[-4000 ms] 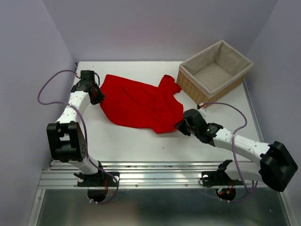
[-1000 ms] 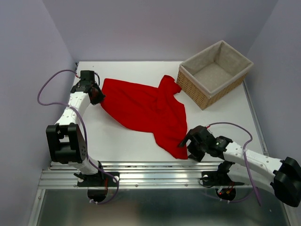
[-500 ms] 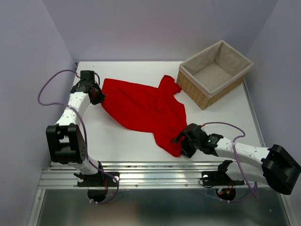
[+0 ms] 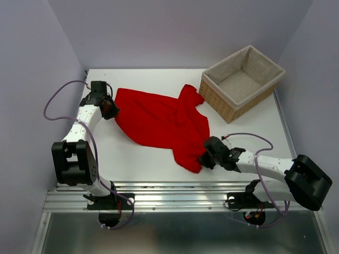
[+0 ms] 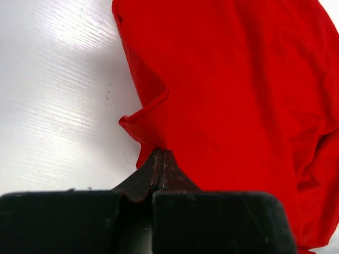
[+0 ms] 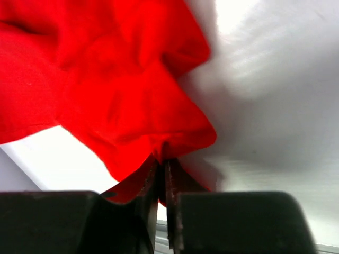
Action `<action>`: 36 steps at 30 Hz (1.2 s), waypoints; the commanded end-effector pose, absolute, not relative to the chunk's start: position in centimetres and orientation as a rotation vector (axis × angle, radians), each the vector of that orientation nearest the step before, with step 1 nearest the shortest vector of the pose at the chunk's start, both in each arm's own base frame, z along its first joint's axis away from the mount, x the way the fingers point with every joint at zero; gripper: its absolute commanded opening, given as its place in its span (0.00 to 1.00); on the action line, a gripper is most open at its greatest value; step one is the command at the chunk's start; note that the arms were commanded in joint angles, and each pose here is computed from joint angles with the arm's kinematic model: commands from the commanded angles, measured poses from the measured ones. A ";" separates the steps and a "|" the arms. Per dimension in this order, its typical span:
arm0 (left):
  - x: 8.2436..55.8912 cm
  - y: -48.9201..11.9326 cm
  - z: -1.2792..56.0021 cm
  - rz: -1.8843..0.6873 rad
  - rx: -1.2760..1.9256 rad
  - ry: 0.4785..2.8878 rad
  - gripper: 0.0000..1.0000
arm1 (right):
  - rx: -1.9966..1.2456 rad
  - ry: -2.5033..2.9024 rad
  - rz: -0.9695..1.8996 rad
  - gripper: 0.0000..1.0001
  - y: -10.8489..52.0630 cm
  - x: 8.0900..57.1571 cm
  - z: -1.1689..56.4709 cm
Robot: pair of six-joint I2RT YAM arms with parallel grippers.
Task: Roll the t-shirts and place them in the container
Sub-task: Flatten out the T-shirt at the center of the board.
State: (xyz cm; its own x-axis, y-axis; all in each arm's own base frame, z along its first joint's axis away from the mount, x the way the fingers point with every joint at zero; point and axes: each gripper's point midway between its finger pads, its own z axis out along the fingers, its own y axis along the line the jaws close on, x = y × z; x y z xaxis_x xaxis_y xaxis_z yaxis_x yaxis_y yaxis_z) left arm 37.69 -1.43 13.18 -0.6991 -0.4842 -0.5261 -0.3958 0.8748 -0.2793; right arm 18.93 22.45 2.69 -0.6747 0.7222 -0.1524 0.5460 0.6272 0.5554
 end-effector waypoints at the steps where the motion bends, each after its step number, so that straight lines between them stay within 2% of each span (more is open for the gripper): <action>1: 37.9 -2.1 15.4 -0.245 -0.599 2.373 0.00 | 0.862 2.322 0.778 0.07 24.4 22.8 7.7; 2: 38.0 -2.2 15.7 -0.254 -0.598 2.364 0.00 | 0.838 2.299 0.797 0.02 24.7 23.3 8.8; 3: 38.2 -2.3 16.1 -0.264 -0.593 2.357 0.00 | 0.834 2.238 0.842 0.01 24.7 24.4 11.2; 9: 40.8 -2.4 23.1 -0.295 -0.545 2.234 0.00 | 0.647 2.027 0.787 0.01 22.1 28.1 22.3; 10: 41.6 -2.4 25.9 -0.311 -0.528 2.177 0.00 | 0.589 1.946 0.768 0.01 21.6 29.2 26.7; 12: 42.2 -2.4 29.1 -0.352 -0.506 2.114 0.00 | 0.533 1.915 0.710 0.01 20.8 29.5 30.0; 13: 42.8 -2.2 32.9 -0.369 -0.489 2.029 0.00 | 0.470 1.852 0.700 0.01 20.5 29.9 33.8; 18: 42.4 -0.4 44.4 -0.434 -0.469 1.787 0.00 | 0.380 1.709 0.668 0.01 18.5 29.3 42.8; 19: 41.6 -0.1 47.8 -0.446 -0.450 1.702 0.00 | 0.354 1.689 0.652 0.01 18.0 29.1 44.1; 24: 37.6 0.2 56.8 -0.572 -0.388 1.433 0.00 | 0.204 1.579 0.720 0.01 17.3 26.4 51.7; 31: 31.5 -2.5 64.4 -0.699 -0.252 1.200 0.00 | -0.022 1.504 0.842 0.01 18.1 22.5 56.4; 36: 26.1 -3.3 69.1 -0.688 -0.206 1.068 0.00 | -0.120 1.435 0.926 0.01 17.7 19.3 59.8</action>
State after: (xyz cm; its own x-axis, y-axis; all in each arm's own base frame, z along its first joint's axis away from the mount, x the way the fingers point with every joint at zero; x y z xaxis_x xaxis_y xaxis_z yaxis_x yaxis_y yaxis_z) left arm 32.80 -1.68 61.64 0.1167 -0.6267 -0.7705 0.2661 0.7671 -0.5837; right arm 22.12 17.82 57.35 -0.1623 0.5032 -0.8488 -0.4886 0.7063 0.5122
